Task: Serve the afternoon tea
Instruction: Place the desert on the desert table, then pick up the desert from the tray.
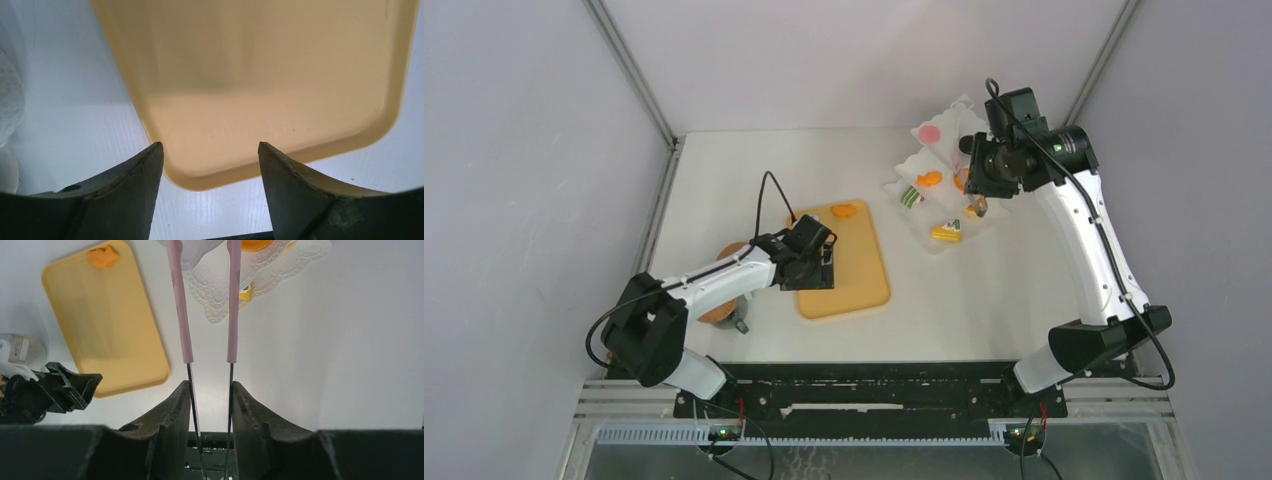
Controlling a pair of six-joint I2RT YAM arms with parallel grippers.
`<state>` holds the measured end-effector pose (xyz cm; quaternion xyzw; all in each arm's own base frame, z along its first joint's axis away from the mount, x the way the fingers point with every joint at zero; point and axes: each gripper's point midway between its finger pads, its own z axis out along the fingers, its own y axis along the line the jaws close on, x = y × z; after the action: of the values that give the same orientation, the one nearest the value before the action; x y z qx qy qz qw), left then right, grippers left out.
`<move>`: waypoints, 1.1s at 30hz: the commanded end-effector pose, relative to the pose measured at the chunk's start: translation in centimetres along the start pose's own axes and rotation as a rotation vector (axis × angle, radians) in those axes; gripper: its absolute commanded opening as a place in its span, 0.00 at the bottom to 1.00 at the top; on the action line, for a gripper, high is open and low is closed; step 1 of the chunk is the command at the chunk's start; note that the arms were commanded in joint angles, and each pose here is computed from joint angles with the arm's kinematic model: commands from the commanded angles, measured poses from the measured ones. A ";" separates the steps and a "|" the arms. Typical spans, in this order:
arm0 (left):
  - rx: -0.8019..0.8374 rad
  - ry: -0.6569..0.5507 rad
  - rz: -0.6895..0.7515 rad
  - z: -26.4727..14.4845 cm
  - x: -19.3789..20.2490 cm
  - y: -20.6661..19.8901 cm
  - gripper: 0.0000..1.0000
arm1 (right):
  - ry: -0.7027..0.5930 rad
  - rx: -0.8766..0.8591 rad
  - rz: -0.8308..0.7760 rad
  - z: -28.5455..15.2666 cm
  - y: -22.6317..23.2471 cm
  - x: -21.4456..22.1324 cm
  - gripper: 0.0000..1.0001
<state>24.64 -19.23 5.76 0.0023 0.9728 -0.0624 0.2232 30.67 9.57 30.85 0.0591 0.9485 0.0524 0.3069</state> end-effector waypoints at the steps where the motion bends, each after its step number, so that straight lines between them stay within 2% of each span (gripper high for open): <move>1: 0.020 -0.050 -0.029 -1.0 -1.2 -0.7 0.74 | -0.103 -0.045 -0.007 -2.3 1.3 -0.6 0.40; 8: 0.021 -0.036 -0.059 -0.8 -0.3 -0.4 0.74 | -0.104 -0.148 -0.101 -2.5 6.0 1.5 0.38; 15: 0.012 -0.031 -0.070 -0.6 1.1 0.6 0.74 | -0.050 -0.246 -0.201 -0.1 11.9 4.1 0.38; 22: 0.000 -0.026 -0.057 0.2 2.0 1.0 0.73 | -0.003 -0.306 -0.303 4.5 16.7 5.6 0.38; 33: -0.070 0.049 -0.041 1.9 4.7 2.8 0.73 | 0.071 -0.324 -0.423 12.8 19.5 7.3 0.39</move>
<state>22.14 -17.65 3.11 -0.0197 0.9764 -0.0525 0.2085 31.57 28.77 19.00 -0.1613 0.9471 0.1198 0.2504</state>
